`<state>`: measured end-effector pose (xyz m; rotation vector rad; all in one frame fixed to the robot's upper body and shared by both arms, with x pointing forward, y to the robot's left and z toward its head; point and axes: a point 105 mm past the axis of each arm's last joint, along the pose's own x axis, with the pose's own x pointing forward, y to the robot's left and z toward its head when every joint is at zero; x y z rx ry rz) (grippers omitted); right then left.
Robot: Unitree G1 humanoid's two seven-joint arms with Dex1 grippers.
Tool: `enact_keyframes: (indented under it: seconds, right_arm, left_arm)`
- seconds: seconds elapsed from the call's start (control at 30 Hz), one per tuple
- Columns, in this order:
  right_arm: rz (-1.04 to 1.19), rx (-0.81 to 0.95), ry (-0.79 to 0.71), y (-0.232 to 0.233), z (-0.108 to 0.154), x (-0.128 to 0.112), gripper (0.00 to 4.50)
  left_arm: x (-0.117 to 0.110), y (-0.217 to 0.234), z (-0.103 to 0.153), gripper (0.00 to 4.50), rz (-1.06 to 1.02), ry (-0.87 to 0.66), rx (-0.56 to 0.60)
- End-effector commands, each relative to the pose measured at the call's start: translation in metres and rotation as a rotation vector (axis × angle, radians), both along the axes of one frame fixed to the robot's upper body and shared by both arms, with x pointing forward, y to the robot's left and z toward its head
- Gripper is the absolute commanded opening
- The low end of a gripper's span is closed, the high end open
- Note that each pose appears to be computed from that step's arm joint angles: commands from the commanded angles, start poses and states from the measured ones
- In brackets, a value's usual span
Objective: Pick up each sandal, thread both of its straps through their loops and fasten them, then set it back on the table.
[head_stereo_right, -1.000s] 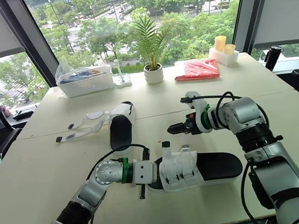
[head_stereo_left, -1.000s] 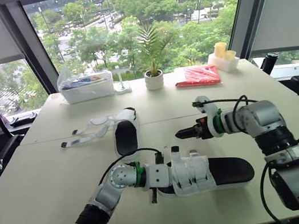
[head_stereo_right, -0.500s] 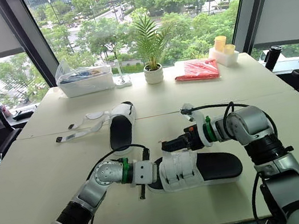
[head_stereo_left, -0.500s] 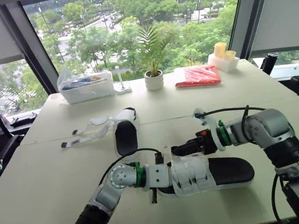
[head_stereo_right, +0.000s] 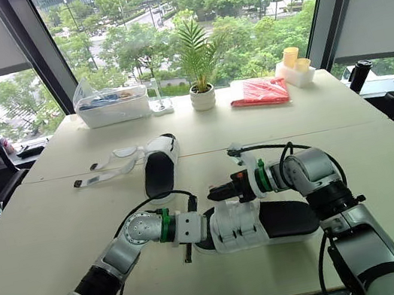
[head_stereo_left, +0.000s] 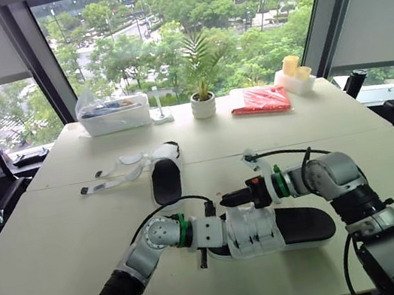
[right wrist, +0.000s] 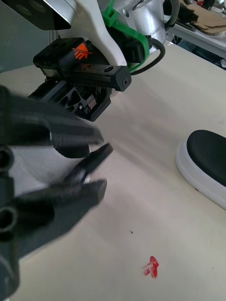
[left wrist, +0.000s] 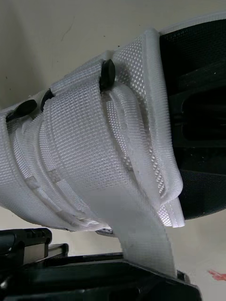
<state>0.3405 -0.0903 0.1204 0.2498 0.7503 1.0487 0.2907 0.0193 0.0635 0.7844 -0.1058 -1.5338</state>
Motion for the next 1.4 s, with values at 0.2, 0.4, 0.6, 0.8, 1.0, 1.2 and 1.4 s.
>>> enact_keyframes:
  seconds: [0.2,0.4,0.6,0.8,1.0,1.2,1.4]
  right_arm:
    - [0.078,0.090,-0.110,0.000,0.055,-0.011,0.07]
    - [0.150,0.170,-0.246,0.001,0.111,-0.033,0.07]
    - [0.060,0.082,-0.247,-0.006,0.093,-0.013,0.07]
    - [-0.043,-0.051,-0.169,-0.023,0.032,0.014,0.07]
    - [-0.106,-0.170,-0.145,-0.040,-0.012,0.031,0.07]
    - [-0.063,-0.330,-0.223,-0.052,-0.035,0.032,1.06]
    - [-0.033,-0.461,-0.361,-0.055,-0.036,0.041,2.51]
  left_arm:
    - [-0.033,0.037,-0.096,0.00,0.039,0.260,0.339]
    - [-0.040,0.041,-0.102,0.00,0.001,0.257,0.377]
    - [-0.043,0.040,-0.105,0.00,-0.026,0.257,0.388]
    - [-0.042,0.039,-0.105,0.00,-0.030,0.249,0.385]
    - [-0.040,0.037,-0.105,0.00,-0.020,0.241,0.378]
    - [-0.040,0.038,-0.107,0.00,-0.002,0.240,0.371]
    - [-0.040,0.039,-0.109,0.00,0.007,0.240,0.365]
